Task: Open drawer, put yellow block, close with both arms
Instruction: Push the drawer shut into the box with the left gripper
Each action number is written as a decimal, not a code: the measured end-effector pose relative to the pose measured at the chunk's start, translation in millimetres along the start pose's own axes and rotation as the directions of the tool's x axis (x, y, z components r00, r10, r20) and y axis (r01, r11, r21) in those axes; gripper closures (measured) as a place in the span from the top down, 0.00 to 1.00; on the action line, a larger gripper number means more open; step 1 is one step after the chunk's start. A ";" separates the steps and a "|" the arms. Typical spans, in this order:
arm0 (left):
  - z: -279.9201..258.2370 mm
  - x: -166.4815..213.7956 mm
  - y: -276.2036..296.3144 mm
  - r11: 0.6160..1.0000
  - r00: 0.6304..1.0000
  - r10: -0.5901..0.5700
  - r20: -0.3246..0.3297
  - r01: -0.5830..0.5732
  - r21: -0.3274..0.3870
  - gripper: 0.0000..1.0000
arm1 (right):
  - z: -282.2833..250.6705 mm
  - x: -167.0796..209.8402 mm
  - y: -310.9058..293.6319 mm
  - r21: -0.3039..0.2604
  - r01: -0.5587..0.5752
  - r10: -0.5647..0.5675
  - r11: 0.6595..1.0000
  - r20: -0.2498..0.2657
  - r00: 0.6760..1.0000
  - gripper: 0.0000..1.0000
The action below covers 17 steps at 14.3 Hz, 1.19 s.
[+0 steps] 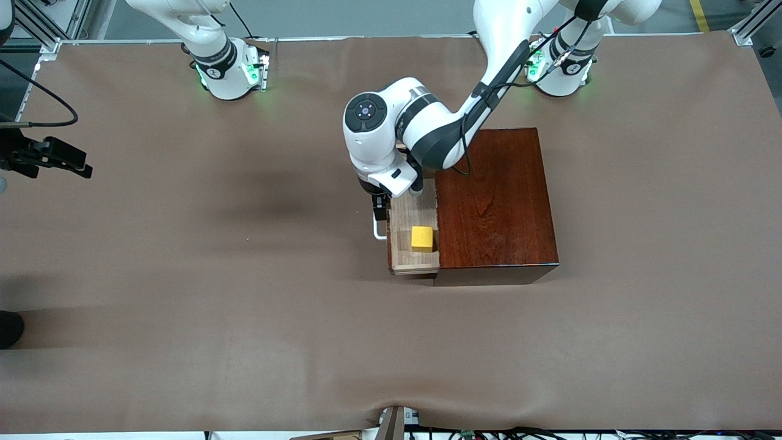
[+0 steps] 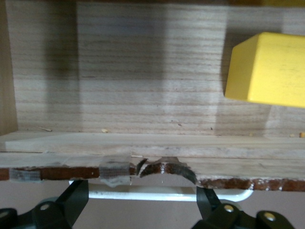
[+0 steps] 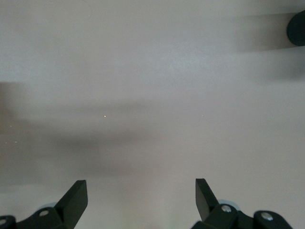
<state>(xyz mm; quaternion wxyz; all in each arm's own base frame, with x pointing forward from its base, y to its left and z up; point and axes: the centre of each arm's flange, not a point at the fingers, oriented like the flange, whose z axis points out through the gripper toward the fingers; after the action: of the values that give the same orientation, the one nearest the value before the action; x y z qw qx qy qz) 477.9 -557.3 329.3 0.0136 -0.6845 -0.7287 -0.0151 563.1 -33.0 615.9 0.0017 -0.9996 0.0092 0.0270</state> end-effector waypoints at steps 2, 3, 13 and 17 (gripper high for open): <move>0.9 3.4 -0.7 1.000 0.999 -0.017 -0.043 0.016 -0.012 1.00 | 0.0 -0.1 0.1 0.000 0.000 0.000 1.000 0.001 1.000 1.00; 2.7 6.4 -0.7 1.000 0.997 -0.024 -0.074 0.023 -0.018 1.00 | 0.0 -0.1 0.1 0.000 0.000 0.000 1.000 0.001 1.000 1.00; 18.8 41.6 10.1 0.999 0.959 -0.051 -0.280 0.050 -0.012 1.00 | 0.0 -0.2 0.1 0.000 0.000 0.000 1.000 0.001 1.000 1.00; 20.5 45.6 9.4 0.999 0.951 -0.052 -0.306 0.055 -0.001 1.00 | 0.3 -0.5 0.0 0.000 0.000 0.000 1.000 0.004 1.000 1.00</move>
<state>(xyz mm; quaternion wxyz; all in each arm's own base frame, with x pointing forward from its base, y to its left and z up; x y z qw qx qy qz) 484.5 -510.4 310.7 0.1281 -0.6539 -0.7361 -0.1186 562.6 -33.0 615.6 0.0018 -0.9995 0.0092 0.0289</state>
